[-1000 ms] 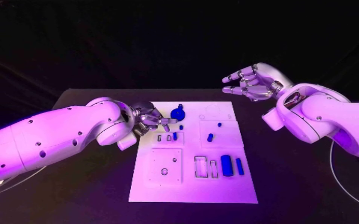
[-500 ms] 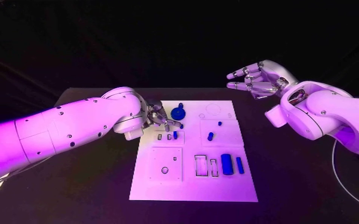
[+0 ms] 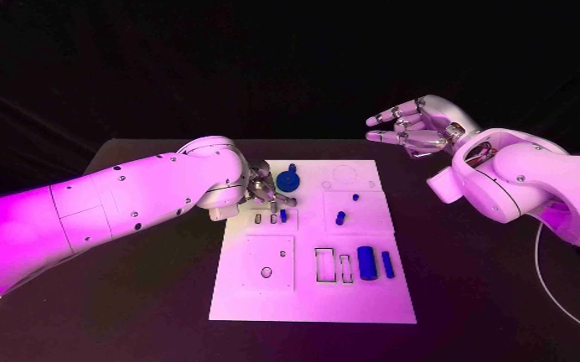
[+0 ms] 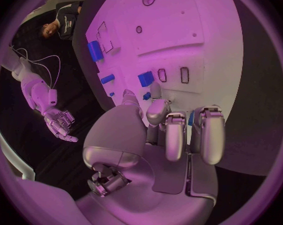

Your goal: Assemble the parts on the task board

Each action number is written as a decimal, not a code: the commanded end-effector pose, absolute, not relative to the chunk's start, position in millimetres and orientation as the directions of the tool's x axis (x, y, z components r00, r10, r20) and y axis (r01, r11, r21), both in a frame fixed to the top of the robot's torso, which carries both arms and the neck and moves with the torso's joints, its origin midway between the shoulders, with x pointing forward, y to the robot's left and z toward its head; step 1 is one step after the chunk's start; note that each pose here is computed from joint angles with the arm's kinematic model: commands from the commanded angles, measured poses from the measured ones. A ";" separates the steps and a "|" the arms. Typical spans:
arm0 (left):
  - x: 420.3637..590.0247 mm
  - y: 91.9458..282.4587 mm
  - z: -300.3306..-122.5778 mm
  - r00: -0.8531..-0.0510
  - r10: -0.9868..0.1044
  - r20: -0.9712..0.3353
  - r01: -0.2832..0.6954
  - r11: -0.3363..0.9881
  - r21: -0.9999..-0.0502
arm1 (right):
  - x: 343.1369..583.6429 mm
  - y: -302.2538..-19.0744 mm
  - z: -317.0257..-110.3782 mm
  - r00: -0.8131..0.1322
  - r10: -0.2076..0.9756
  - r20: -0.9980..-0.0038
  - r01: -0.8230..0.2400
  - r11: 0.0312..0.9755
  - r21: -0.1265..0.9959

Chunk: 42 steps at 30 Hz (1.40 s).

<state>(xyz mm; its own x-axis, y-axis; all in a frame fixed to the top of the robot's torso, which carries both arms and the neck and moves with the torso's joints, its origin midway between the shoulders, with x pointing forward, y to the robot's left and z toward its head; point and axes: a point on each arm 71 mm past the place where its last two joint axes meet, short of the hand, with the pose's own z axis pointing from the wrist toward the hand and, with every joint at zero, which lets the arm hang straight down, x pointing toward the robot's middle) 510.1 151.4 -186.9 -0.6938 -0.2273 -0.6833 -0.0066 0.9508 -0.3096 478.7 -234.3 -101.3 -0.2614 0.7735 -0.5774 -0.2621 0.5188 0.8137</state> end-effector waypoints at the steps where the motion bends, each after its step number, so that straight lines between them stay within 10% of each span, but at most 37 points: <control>1: 510.1 149.4 -187.9 -0.709 -0.143 -0.690 0.036 0.970 -0.239 | 478.4 -232.4 -101.8 -0.276 0.761 -0.587 -0.268 0.526 0.808; 42: 509.7 135.5 -190.7 -0.733 -0.121 -0.669 0.057 0.970 -0.237 | 481.5 -229.0 -104.6 -0.287 0.745 -0.602 -0.258 0.545 0.798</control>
<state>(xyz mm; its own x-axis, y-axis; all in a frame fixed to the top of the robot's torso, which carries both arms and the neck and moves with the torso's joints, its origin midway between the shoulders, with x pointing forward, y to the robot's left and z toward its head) 511.3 138.3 -190.6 -0.7210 -0.1295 -0.6807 0.0487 0.9705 -0.2363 481.6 -230.4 -103.8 -0.2747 0.7614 -0.5872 -0.2542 0.5315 0.8080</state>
